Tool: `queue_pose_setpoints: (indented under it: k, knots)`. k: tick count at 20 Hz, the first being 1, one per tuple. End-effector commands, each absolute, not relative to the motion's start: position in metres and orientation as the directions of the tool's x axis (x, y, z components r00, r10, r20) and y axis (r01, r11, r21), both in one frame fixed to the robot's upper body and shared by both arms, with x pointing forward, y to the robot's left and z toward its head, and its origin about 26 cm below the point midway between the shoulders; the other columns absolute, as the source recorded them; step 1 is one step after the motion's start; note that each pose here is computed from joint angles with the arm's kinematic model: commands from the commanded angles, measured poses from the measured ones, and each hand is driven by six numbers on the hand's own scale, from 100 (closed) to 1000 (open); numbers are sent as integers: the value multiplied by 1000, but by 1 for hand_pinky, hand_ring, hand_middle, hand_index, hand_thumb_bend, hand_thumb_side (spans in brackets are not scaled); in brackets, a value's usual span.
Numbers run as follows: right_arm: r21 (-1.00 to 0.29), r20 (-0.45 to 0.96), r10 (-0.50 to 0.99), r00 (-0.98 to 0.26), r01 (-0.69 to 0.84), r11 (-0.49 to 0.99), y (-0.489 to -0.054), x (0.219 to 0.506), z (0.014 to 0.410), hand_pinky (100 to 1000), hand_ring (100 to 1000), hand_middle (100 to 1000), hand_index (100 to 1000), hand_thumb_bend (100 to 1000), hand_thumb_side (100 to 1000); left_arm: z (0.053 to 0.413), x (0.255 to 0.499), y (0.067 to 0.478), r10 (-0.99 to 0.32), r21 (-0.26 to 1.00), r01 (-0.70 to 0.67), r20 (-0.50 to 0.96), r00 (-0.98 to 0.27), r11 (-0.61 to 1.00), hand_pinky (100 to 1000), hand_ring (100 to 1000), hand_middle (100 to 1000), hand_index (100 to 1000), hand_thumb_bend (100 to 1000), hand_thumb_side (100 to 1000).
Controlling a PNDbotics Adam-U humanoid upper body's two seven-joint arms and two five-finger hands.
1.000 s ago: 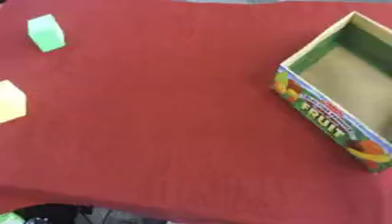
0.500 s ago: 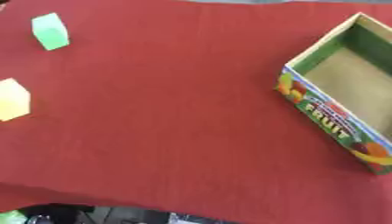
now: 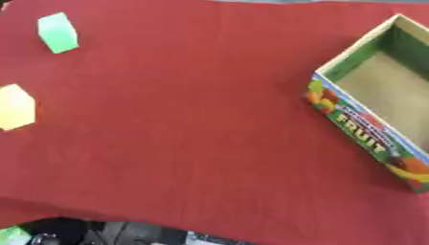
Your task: Pick up the objects with one hand, pass them to the other hand, and then place them into the box on the other side of the table.
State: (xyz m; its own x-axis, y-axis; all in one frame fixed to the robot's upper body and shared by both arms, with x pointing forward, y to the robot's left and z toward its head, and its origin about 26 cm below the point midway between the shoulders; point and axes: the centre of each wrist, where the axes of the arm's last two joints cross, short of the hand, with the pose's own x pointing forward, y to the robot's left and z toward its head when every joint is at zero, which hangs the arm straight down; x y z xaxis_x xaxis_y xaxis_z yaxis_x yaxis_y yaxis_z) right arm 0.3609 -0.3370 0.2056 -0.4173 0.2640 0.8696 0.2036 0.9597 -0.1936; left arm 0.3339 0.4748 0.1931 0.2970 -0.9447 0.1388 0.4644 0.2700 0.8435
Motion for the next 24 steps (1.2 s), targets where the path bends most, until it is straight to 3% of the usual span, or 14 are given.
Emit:
queue_pose_setpoints:
  k: [1,10,13,16,24]
  knots:
    - [-209,850,281,-445,206,956,-337,359,216,798,801,774,812,387,358,205,335,477,-947,869,432,115,301,243,867,864,771,774,640,123]
    - [-209,851,279,-445,201,957,-336,359,216,799,801,776,813,368,368,201,336,475,-944,877,410,126,305,250,860,849,751,711,565,161]
    - [-208,851,278,-445,201,957,-336,359,216,799,801,776,813,367,368,200,336,475,-945,875,416,122,305,247,855,840,733,672,504,150]
    - [-208,852,278,-445,199,958,-336,359,216,800,801,776,813,363,370,201,336,475,-946,877,413,122,301,245,836,811,694,588,370,137]
    - [-261,800,298,-520,147,954,-324,355,241,803,807,780,817,357,364,221,334,460,-954,917,318,163,252,241,810,760,638,549,295,133]
